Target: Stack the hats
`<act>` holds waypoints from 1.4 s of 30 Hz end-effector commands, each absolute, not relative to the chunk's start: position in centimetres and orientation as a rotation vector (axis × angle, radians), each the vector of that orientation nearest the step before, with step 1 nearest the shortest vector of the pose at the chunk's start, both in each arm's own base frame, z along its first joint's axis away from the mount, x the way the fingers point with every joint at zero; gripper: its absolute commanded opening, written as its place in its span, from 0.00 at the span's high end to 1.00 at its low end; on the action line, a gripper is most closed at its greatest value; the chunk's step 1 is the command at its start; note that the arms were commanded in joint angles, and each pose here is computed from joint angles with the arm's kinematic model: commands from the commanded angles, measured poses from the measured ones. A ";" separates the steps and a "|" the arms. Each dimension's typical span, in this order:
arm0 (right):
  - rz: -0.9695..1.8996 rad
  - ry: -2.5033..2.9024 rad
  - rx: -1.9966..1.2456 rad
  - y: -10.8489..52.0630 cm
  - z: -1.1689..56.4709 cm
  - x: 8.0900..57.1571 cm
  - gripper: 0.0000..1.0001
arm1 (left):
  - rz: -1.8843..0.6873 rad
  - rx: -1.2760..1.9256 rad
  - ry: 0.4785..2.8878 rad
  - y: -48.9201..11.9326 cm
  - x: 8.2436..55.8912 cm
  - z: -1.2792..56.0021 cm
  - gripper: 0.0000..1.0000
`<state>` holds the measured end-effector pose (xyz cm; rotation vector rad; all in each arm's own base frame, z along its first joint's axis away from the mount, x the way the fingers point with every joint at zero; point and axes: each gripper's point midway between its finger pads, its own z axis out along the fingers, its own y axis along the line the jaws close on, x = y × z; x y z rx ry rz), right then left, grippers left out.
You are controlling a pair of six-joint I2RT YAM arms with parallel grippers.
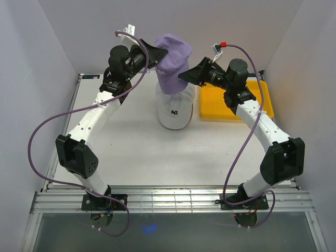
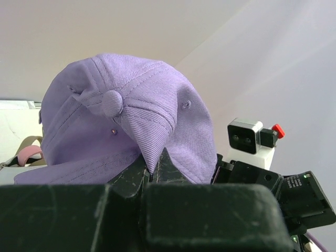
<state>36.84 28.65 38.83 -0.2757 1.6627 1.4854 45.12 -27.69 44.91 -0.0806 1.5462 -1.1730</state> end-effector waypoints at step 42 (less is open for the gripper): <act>2.324 1.283 0.195 26.9 44.3 39.5 0.92 | -1.141 -0.249 1.591 -20.5 39.2 43.9 0.04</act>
